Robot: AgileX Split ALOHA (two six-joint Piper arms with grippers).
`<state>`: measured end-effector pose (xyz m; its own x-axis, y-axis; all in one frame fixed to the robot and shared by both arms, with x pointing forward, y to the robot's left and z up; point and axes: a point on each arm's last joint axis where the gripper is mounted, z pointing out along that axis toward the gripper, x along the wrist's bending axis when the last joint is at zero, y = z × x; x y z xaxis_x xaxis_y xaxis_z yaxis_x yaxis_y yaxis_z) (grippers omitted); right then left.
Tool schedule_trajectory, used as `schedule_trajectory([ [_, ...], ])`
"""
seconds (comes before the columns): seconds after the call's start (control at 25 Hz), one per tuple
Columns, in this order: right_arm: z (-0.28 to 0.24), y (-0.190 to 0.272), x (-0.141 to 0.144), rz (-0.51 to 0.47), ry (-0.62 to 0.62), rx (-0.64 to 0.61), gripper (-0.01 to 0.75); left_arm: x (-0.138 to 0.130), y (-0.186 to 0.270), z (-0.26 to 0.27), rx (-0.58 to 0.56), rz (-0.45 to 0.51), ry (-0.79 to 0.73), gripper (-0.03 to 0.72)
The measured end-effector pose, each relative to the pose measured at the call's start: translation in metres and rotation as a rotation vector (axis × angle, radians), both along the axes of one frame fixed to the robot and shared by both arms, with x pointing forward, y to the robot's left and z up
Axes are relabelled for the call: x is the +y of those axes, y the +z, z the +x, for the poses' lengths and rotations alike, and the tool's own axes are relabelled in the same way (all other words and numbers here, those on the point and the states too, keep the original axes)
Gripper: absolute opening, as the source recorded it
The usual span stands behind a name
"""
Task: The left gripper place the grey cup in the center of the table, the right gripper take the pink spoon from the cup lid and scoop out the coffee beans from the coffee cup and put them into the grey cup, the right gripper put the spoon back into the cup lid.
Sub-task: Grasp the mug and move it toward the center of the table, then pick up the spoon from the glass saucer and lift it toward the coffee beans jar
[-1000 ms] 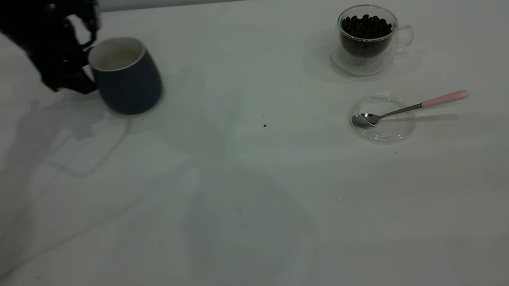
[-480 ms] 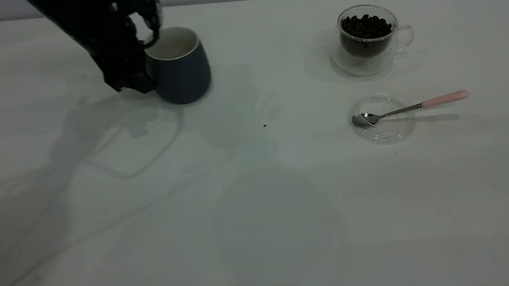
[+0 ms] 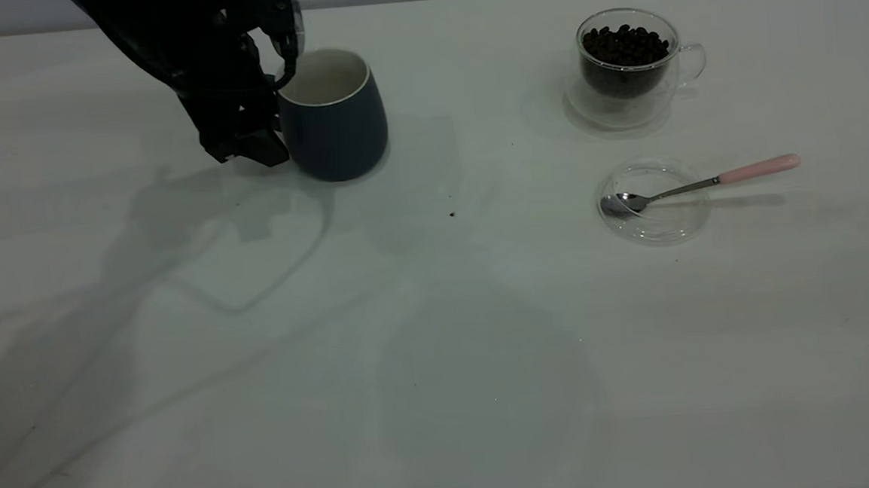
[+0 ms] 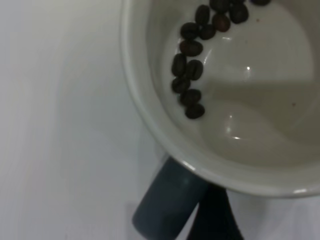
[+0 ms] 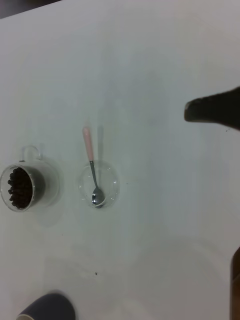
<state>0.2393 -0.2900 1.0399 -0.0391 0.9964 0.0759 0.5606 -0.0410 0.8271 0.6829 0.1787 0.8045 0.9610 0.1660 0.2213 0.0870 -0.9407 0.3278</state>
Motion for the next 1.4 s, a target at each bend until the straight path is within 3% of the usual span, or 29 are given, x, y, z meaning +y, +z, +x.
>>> schedule_trajectory([
  [0.6, 0.0, 0.0, 0.0, 0.0, 0.0, 0.0, 0.591, -0.015, 0.001, -0.006, 0.024, -0.059, -0.074, 0.586],
  [0.84, 0.0, 0.0, 0.0, 0.0, 0.0, 0.0, 0.591, 0.003, 0.027, -0.008, 0.077, 0.015, -0.048, 0.586],
  [1.08, 0.0, 0.0, 0.0, 0.0, 0.0, 0.0, 0.591, 0.041, 0.06, -0.009, 0.152, 0.125, 0.115, 0.586],
  [1.4, 0.0, 0.0, 0.0, 0.0, 0.0, 0.0, 0.591, 0.058, 0.179, -0.035, 0.147, 0.095, 0.43, 0.586],
])
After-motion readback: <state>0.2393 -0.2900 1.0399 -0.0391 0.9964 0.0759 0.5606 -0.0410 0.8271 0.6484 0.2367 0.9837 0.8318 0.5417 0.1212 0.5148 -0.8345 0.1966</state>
